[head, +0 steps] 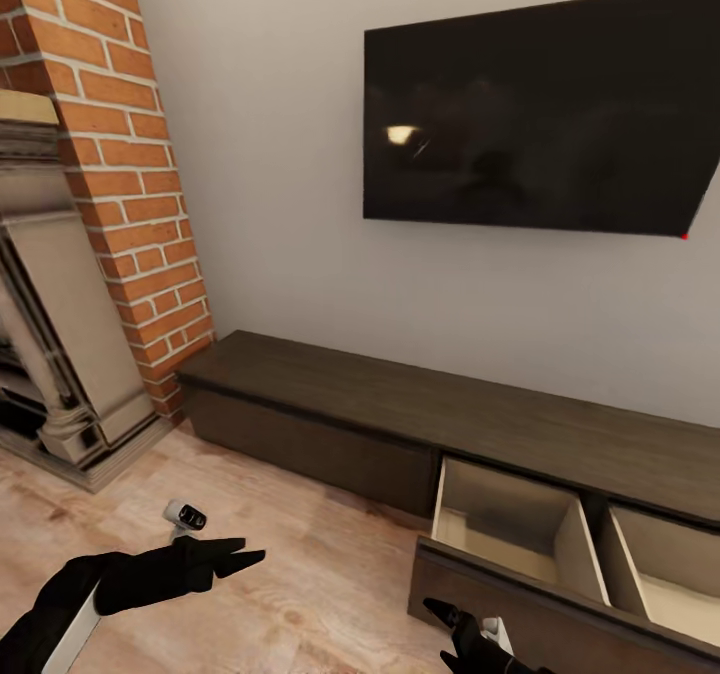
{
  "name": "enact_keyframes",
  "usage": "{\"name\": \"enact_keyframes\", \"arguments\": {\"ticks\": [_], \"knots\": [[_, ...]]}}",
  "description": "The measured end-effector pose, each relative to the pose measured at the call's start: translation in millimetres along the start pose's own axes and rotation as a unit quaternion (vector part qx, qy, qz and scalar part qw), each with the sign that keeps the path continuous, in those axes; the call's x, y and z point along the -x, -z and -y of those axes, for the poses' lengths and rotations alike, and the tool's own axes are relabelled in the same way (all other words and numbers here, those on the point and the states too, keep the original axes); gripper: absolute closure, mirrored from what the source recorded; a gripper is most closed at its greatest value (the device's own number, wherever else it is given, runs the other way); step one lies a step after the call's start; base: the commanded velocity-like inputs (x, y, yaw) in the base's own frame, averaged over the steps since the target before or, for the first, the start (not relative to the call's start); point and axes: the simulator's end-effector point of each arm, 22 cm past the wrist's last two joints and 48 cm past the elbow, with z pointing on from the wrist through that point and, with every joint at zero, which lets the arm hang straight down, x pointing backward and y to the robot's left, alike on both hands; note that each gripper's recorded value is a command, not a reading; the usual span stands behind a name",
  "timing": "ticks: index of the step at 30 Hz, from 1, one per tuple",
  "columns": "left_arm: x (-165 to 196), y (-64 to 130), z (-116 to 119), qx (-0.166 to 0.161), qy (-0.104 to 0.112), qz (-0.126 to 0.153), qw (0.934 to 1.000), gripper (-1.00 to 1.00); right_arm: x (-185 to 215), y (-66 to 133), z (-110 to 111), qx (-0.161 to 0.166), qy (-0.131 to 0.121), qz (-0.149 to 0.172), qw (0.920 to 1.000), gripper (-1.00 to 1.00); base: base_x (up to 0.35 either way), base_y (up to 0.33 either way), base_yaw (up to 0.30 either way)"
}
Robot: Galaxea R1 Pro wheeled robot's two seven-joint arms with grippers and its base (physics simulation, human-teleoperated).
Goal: Place each of the two pumpkins and all three candles from the living room inside a cabinet in the living room (use any cabinet), then make sure every cabinet is closed, and position the cauldron so it is next to a table in the living room.
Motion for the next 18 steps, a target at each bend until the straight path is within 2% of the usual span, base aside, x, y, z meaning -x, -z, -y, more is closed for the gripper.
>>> {"name": "enact_keyframes", "arguments": {"ticks": [6,18], "knots": [[0.0,0.0,0.0,0.000,0.000,0.000,1.0000,-1.00,-3.9,-0.4,5.1,-0.012,0.014,-0.008,0.9998,-1.00,-0.004,0.150,0.292],[0.4,0.7,-0.4,0.001,0.000,0.001,1.0000,-1.00,-7.7,-1.8,6.5,-0.017,0.022,-0.013,0.9995,-1.00,0.000,0.009,0.292]]}}
